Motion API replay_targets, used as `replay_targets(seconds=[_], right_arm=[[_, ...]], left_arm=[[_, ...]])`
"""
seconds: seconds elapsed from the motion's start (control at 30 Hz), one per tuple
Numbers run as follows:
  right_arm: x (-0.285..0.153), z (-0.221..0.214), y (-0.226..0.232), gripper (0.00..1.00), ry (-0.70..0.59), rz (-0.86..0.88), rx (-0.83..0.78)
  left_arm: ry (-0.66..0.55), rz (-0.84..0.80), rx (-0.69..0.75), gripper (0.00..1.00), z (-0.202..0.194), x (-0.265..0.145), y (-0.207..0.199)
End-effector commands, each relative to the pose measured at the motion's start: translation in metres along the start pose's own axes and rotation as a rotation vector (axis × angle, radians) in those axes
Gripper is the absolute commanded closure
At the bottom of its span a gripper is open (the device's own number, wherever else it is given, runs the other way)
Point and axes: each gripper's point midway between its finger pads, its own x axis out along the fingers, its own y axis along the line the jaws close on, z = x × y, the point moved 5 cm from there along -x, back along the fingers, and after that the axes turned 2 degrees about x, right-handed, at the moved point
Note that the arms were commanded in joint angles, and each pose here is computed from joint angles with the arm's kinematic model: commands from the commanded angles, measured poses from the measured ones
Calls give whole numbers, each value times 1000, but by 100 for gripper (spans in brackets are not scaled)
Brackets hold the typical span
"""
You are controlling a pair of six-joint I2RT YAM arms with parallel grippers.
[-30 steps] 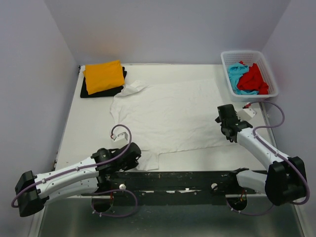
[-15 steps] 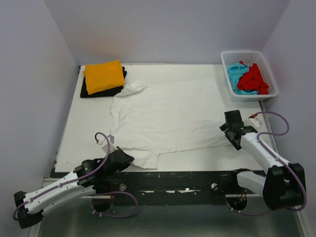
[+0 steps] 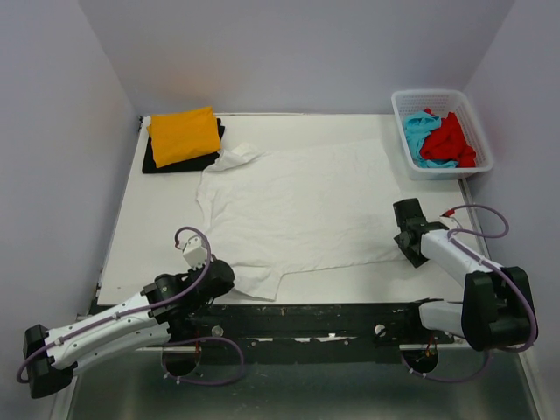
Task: Fold and stack the t-shirts
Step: Flatten out the tshirt
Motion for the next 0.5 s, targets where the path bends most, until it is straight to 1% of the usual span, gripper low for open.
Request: replay_targets(seconds=[0.0,0.1,0.13,0.23,0.27,0.3,0.33,0.47], right_arm=[[7,-6,-3,46,13,-25,40],[8,-8,-5,48,19,-26,35],[8,-8,-5,52,19,-23,37],[7,-9,-4,69,25,-4,28],[7,-9,-5,77,27,-4,23],[7,-10,-6,94,29,0,20],[7,-11,-6,99,34,2,15],[3,-9,0,99,42,64,-39]], left_arm=[[-58,14,0,100,9,0,0],[-76,27,-19,100,12,-2,3],[-83,28,-22,100,13,-2,4],[-96,31,-25,100,16,-4,4],[-99,33,-29,100,17,-5,5],[-100,38,-31,100,17,-5,6],[-103,44,-37,100,17,-5,7],[-121,41,-31,100,22,-6,4]])
